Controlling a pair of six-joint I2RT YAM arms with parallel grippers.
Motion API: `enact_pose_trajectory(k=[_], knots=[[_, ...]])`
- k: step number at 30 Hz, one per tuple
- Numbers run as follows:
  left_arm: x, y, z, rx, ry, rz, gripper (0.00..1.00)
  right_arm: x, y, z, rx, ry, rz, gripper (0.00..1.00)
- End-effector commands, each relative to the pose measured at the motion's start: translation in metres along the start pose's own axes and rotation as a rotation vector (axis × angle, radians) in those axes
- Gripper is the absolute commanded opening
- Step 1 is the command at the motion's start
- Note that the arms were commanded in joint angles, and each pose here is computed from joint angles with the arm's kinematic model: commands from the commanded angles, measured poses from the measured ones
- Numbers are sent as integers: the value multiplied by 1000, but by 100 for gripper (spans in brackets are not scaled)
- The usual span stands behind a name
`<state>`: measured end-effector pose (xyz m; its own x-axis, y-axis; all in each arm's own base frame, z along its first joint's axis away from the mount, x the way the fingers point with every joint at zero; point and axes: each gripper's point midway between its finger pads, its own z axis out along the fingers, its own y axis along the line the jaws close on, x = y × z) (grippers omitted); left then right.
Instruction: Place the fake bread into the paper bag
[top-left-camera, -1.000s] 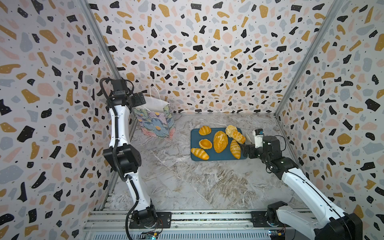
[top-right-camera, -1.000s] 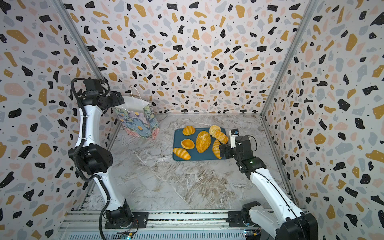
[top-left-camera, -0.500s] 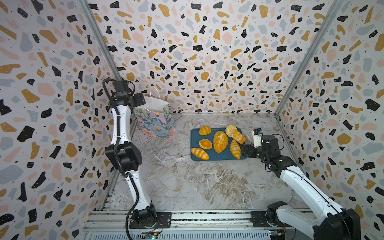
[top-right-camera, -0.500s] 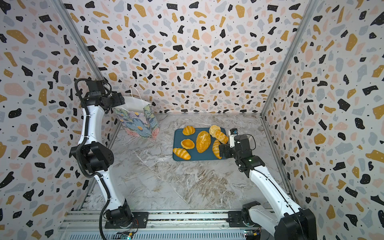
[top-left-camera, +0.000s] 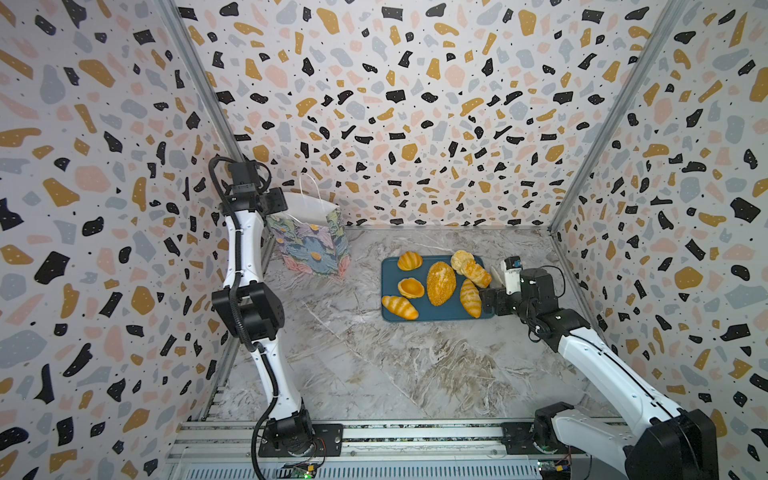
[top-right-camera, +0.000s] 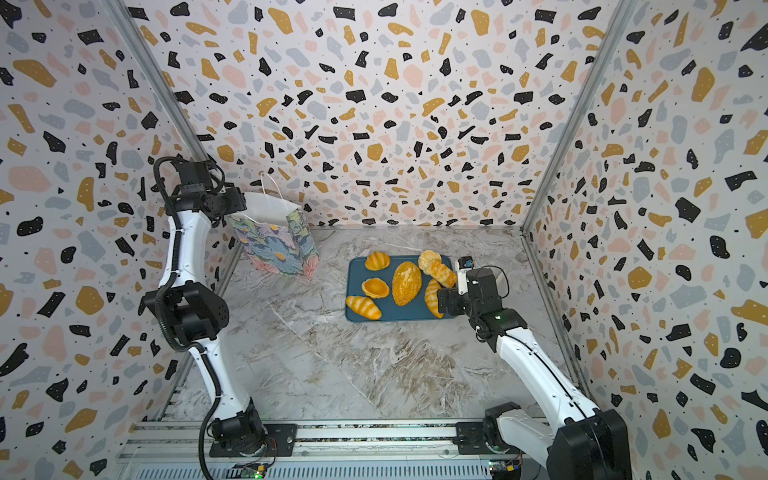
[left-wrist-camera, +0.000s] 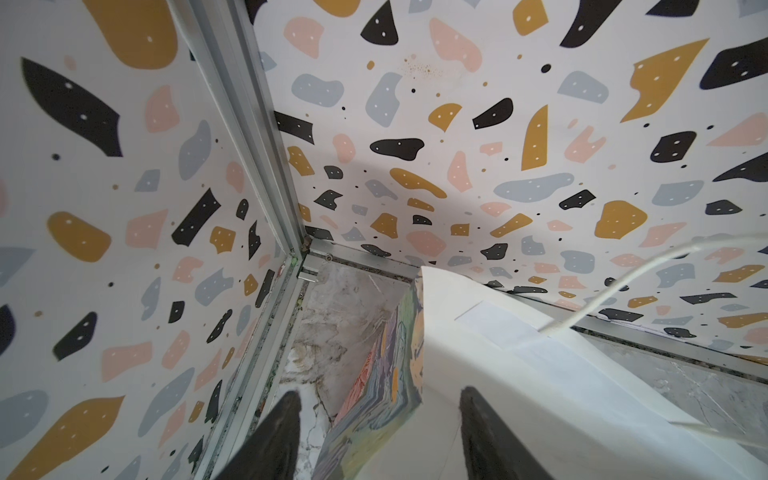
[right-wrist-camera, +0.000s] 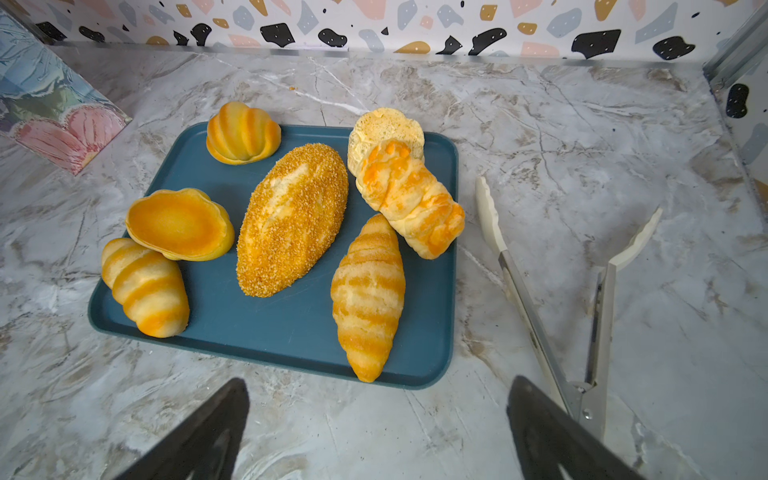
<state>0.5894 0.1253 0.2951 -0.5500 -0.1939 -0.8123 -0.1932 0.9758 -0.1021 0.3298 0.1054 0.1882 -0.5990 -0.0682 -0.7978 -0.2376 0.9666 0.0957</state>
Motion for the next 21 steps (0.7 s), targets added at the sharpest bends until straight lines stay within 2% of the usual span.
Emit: enact_pose_trajectory(k=[1, 6, 15, 21], knots=[[-7, 1, 4, 16, -27, 14, 62, -18, 2, -7, 0, -36, -12, 99], [0, 0, 11, 24, -8, 11, 61, -17, 2, -6, 1, -32, -10, 99], [-9, -4, 4, 36, -38, -19, 31, -19, 1, -8, 8, -35, -11, 99], [2, -6, 8, 46, -9, -24, 12, -18, 1, -7, 9, -28, -17, 99]])
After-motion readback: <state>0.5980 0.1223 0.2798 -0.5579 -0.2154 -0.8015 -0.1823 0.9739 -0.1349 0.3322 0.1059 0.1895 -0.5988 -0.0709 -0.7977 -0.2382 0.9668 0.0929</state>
